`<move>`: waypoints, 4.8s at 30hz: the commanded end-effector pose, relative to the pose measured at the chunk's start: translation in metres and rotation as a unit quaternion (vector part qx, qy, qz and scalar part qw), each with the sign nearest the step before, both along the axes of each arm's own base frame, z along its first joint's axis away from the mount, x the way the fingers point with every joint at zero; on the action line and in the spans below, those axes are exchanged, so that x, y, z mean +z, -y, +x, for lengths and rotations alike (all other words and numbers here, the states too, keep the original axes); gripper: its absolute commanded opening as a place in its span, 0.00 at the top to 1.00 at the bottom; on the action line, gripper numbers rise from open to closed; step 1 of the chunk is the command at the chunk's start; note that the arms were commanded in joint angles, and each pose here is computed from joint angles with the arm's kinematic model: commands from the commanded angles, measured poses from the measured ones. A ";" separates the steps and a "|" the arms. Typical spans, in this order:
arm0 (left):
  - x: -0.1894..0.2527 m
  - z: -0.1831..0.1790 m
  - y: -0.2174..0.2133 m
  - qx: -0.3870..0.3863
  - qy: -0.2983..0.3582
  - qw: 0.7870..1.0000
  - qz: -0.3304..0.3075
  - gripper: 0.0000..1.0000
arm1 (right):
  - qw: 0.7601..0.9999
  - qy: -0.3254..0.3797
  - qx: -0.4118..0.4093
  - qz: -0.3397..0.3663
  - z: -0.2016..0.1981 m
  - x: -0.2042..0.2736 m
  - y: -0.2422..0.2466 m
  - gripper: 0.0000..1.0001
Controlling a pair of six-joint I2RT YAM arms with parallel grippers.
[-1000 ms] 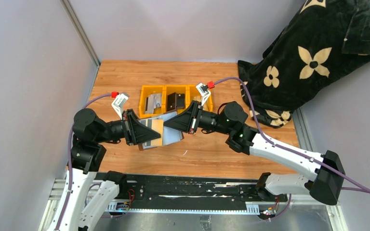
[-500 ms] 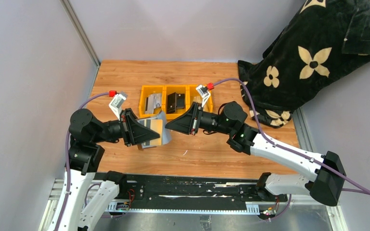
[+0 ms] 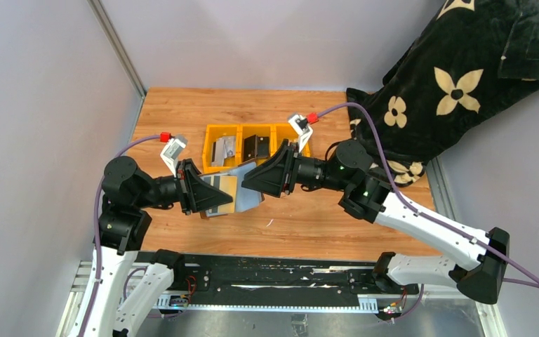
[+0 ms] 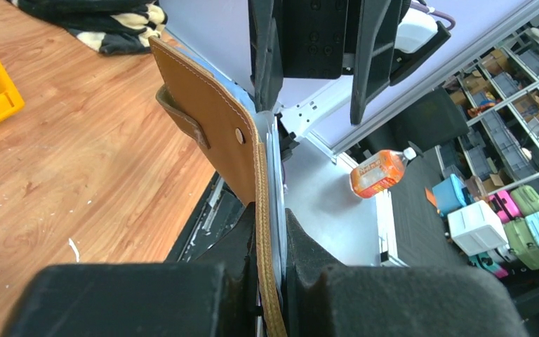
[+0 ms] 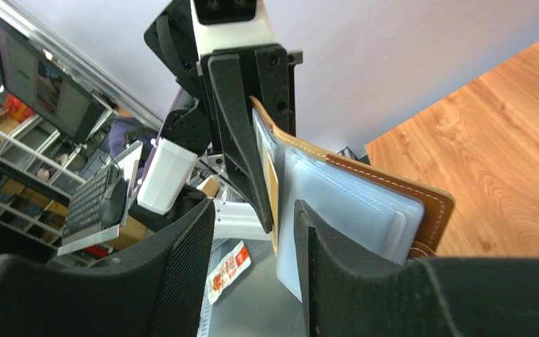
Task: Take the credit cards out of the card holder
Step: Remove the credit card from the card holder, then place the credit card in the storage box, then place the card holder at the center of the board, then reset both arms
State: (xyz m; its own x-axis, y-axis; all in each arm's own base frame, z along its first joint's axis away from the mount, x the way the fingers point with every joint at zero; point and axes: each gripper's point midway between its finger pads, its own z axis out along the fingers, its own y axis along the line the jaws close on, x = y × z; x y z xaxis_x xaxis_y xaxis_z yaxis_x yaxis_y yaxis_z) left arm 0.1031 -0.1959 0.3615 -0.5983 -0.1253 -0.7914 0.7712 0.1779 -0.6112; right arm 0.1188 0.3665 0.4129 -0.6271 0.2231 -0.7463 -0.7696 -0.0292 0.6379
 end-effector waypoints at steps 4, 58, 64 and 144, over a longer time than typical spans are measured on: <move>0.010 -0.007 0.000 -0.011 0.024 1.000 -0.001 1.00 | 0.999 0.017 0.031 -0.019 -0.009 -0.002 -0.015 0.51; -0.078 0.035 -0.021 0.023 0.113 0.977 0.181 1.00 | 0.955 -0.076 -0.212 -0.195 0.155 -0.116 0.131 1.00; -0.099 0.059 -0.016 -0.001 0.117 0.966 0.231 1.00 | 0.911 -0.088 -0.285 -0.286 0.229 -0.169 0.156 1.00; -0.242 0.254 -0.179 0.483 0.221 0.811 0.246 0.00 | 0.484 0.007 -0.751 -0.448 0.208 -0.315 0.440 0.15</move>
State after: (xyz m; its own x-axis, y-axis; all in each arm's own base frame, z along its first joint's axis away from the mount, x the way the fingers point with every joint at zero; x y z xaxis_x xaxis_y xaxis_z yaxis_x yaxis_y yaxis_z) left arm 0.3296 -0.0256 0.0613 -0.2976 0.0533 -0.9532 0.2965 0.9542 -0.0392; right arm 0.3054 -0.0734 0.0839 -0.3703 0.0195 -0.9287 0.5138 0.8372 -0.1873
